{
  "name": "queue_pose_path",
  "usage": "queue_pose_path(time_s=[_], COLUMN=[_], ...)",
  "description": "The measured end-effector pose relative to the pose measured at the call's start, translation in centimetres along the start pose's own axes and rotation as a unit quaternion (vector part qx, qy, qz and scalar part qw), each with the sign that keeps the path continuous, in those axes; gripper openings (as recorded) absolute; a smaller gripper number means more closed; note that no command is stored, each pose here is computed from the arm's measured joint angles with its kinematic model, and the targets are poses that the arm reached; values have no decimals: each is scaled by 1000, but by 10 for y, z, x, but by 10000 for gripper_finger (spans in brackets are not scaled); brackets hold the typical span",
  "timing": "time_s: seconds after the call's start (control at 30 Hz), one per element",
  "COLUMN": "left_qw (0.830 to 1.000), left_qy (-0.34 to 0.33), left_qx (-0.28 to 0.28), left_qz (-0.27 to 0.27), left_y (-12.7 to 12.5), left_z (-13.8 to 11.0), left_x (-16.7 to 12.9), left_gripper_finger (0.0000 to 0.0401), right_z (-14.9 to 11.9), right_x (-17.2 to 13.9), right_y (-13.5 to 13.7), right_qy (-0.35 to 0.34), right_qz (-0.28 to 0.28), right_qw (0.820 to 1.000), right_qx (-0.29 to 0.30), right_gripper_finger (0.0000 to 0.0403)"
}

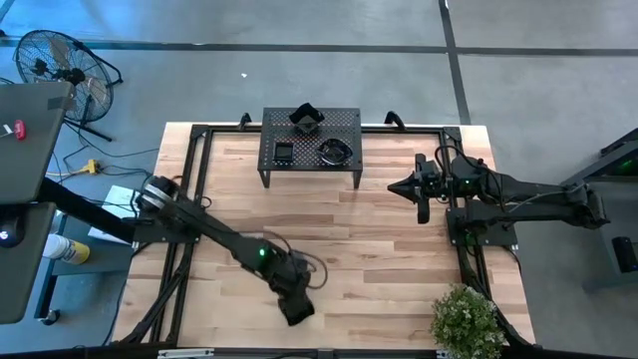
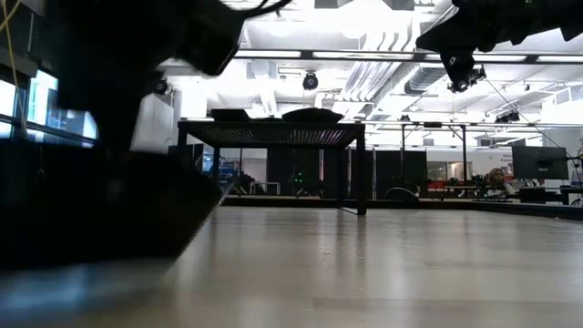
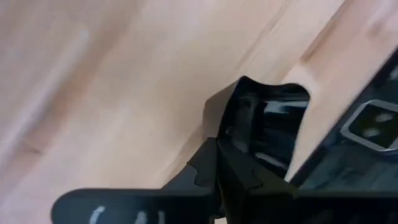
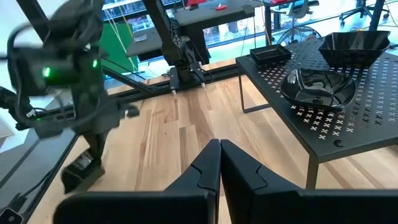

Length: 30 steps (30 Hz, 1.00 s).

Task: Pick & Place Mini shaped plates
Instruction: Stack the black distorted shaped plate on top of the black distorted shaped plate on the shelf

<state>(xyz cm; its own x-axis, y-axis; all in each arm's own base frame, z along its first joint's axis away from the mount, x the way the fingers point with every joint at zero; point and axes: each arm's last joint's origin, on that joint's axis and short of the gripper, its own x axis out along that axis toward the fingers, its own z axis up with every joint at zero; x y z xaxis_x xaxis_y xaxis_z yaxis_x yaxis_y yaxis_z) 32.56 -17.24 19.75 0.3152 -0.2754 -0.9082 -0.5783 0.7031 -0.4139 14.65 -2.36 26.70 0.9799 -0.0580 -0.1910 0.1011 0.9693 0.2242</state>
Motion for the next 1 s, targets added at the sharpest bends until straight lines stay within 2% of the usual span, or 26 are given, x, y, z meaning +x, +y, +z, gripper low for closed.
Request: queue_pose_path(time_s=[0.13, 0.3, 0.4, 0.47, 0.57, 0.7, 0.87, 1.0], left_qw=[1000, 994, 982, 968, 952, 943, 933, 933], left_qy=[-28, -95, -155, -205, -267, -305, -336, -338], left_qx=[6, -13, -60, -92, -108, -116, -116, -104], left_qz=[-10, -58, -89, -108, -102, -70, -52, -61], left_y=[12, 41, 68, 90, 122, 167, 222, 257], left_z=[22, 57, 75, 86, 102, 125, 162, 190], left_x=[-40, -111, -159, -190, -229, -276, -311, -322], left_gripper_finger=[1, 1, 1, 0, 0, 0, 0, 0], right_z=[0, 1, 2, 2, 2, 3, 3, 3], right_x=[0, 0, 0, 0, 0, 0, -1, -1], right_y=[0, -1, -1, -2, -3, -5, -7, -8], right_qy=[-1, -6, -12, -14, -21, -31, -42, -50], right_qz=[-3, -13, -24, -32, -54, -89, -119, -141], right_qw=[1000, 1000, 1000, 999, 998, 994, 989, 985], right_qx=[1, 2, 11, 16, 29, 48, 72, 87], right_gripper_finger=[7, 7, 7, 7, 7, 7, 7, 7])
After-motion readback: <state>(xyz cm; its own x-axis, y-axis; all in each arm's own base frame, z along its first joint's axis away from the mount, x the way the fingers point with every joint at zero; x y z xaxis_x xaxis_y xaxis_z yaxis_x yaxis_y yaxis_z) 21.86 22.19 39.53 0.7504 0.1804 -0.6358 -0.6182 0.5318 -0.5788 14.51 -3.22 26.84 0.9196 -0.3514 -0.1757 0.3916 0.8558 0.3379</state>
